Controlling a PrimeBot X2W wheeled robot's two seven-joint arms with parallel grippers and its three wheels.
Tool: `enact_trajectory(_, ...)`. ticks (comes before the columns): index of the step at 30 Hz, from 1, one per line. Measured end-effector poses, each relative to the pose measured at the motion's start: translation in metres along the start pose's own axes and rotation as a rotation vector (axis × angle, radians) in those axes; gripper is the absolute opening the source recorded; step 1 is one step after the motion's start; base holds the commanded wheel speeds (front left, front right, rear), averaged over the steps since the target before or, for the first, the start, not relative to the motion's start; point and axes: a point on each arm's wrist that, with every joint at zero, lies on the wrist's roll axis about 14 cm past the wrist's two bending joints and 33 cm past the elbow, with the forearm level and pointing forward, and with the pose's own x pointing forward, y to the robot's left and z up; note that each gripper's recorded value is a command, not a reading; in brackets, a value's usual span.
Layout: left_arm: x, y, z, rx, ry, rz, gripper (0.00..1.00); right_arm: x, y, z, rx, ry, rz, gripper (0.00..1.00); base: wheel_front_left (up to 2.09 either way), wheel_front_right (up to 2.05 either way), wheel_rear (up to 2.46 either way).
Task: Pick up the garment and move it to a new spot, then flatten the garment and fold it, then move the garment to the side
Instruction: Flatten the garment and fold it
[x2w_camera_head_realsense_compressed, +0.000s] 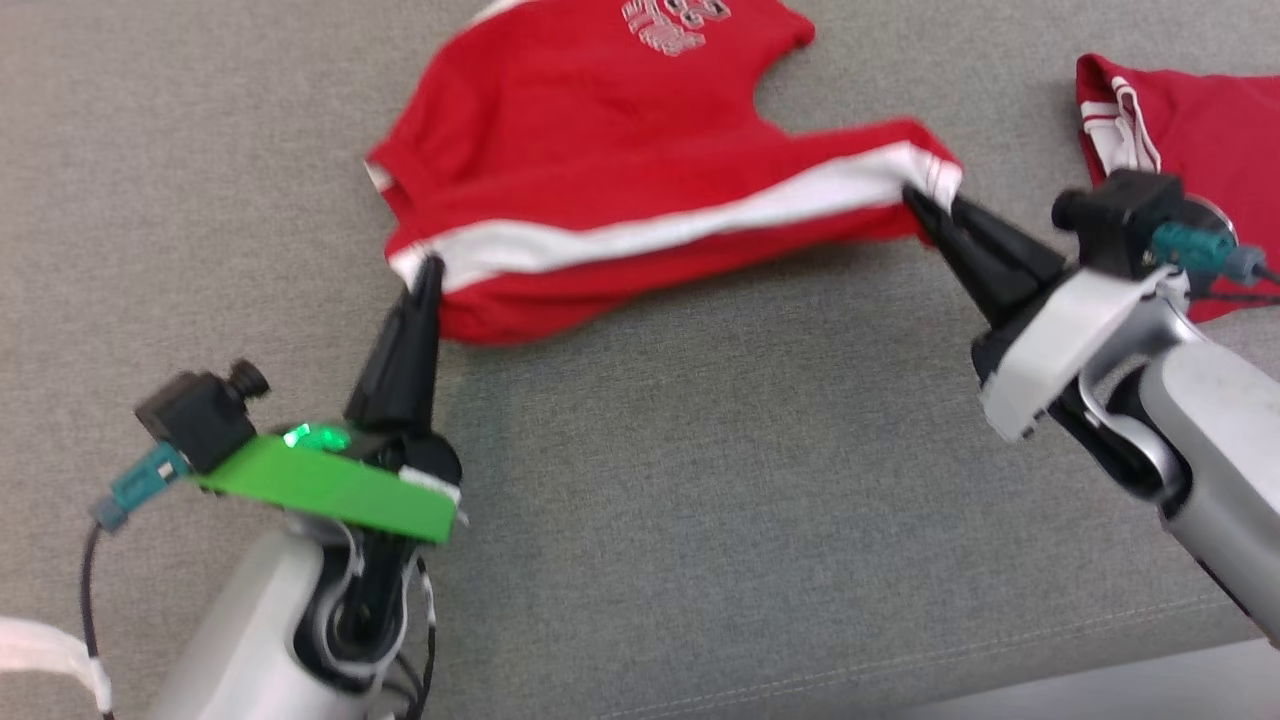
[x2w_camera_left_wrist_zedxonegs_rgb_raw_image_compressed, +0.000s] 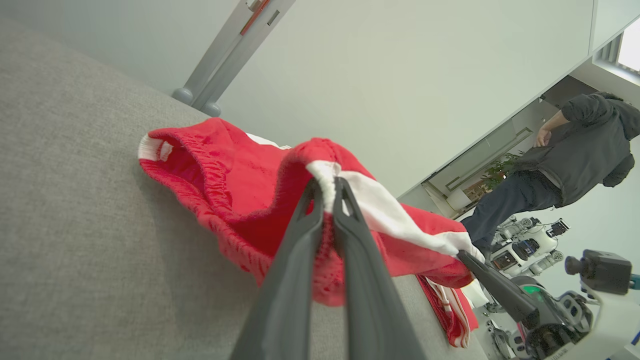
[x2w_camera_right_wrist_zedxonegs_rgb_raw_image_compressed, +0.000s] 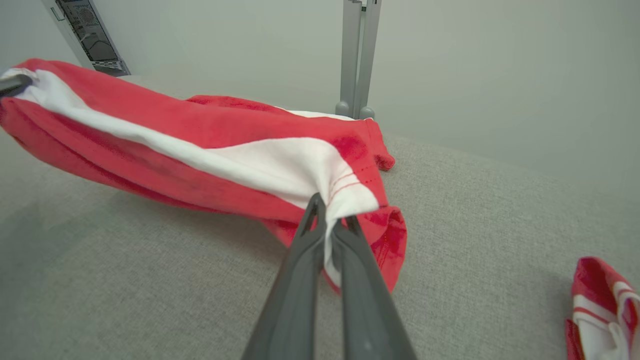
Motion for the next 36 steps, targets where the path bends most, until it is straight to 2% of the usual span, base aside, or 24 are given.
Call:
enact_trajectory(2,-0.023,-0.003,-0.013,-0.004,0.053,0.009,0.0,-0.02,0.007,-0.01,0.004,0.068,0.015,0.0,0.0,0.0,0.0)
enact_trajectory(9,-0.098,-0.013,-0.038,-0.029,0.185,0.04,0.0,-0.09,0.038,-0.047,0.136,0.298,0.039,0.0,0.0,0.0,0.0)
enact_trajectory(12,-0.127,-0.015,-0.043,-0.059,0.215,0.066,0.0,-0.115,0.067,-0.061,0.226,0.382,0.078,0.0,0.0,0.0,0.0)
enact_trajectory(15,-0.143,-0.022,-0.042,-0.071,0.218,0.066,0.0,-0.126,0.081,-0.054,0.245,0.387,0.093,0.0,0.0,0.0,0.0)
enact_trajectory(20,-0.15,-0.028,-0.033,-0.082,0.179,0.066,0.0,-0.115,0.082,-0.014,0.174,0.275,0.095,0.0,0.0,0.0,0.0)
enact_trajectory(24,-0.133,-0.028,-0.024,-0.057,0.149,0.049,0.0,-0.091,0.076,0.01,0.104,0.218,0.105,0.0,0.0,0.0,0.0)
enact_trajectory(26,-0.12,-0.029,-0.021,-0.048,0.132,0.037,0.0,-0.079,0.066,0.013,0.037,0.224,0.095,0.0,0.0,0.0,0.0)
enact_trajectory(36,-0.062,0.001,-0.004,-0.046,0.053,0.108,0.0,0.006,0.042,0.02,0.015,0.192,0.114,0.0,0.0,0.0,0.0)
